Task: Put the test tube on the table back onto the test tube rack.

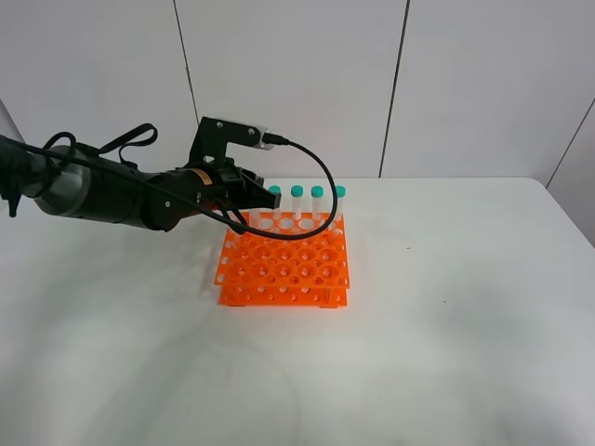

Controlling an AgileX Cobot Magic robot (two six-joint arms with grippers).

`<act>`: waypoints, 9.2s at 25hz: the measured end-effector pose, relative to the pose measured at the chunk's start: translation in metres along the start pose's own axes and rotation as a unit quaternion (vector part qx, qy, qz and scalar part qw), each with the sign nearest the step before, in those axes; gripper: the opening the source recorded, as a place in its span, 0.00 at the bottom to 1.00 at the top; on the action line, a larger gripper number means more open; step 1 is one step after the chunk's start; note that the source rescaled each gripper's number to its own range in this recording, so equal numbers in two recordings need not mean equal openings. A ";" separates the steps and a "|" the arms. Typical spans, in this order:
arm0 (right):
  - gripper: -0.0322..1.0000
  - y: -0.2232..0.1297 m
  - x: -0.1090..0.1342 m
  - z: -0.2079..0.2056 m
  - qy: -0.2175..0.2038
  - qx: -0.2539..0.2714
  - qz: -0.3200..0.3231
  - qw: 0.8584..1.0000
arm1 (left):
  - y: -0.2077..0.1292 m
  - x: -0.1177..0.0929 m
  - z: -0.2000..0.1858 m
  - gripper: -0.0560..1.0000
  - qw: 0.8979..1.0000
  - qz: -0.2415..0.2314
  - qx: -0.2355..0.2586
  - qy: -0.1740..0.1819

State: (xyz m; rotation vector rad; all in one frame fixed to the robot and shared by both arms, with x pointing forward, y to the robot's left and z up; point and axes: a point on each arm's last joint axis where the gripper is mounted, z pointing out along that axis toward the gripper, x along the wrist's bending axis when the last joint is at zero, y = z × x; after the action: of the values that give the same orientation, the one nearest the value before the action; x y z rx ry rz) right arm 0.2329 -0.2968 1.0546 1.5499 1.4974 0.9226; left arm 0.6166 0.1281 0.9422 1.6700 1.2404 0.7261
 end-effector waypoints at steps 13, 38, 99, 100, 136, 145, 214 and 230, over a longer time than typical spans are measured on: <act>0.81 0.000 0.000 0.000 0.000 0.000 0.000 1.000 | -0.010 0.003 -0.005 0.06 1.000 0.003 -0.021 0.009; 0.81 0.000 0.000 0.000 0.000 0.000 0.000 1.000 | -0.021 0.003 0.003 0.06 1.000 0.016 -0.020 0.006; 0.81 0.000 0.000 0.000 0.001 0.000 0.001 1.000 | -0.043 0.003 0.015 0.26 1.000 0.013 0.004 0.007; 0.81 0.000 0.000 0.000 0.001 0.000 0.001 1.000 | -0.043 0.003 0.015 0.31 1.000 0.013 0.003 0.007; 0.81 0.000 0.000 0.000 0.001 0.000 0.001 1.000 | -0.025 0.001 0.006 0.40 1.000 0.009 -0.022 0.003; 0.81 0.000 0.000 0.000 0.001 0.000 0.001 1.000 | 0.003 -0.001 -0.013 0.40 0.999 0.005 -0.043 -0.003; 0.81 0.000 0.000 0.000 0.001 0.000 0.001 1.000 | 0.031 0.048 -0.348 0.39 0.997 -0.039 0.038 0.056; 0.81 0.000 0.000 0.000 0.001 0.000 0.001 1.000 | -0.039 0.023 -0.460 0.39 0.995 -0.012 -0.010 0.098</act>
State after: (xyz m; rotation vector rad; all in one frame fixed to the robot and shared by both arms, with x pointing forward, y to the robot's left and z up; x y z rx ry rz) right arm 0.2330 -0.2966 1.0546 1.5506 1.4978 0.9261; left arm 0.2161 0.2985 1.0986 1.5945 1.3819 0.9031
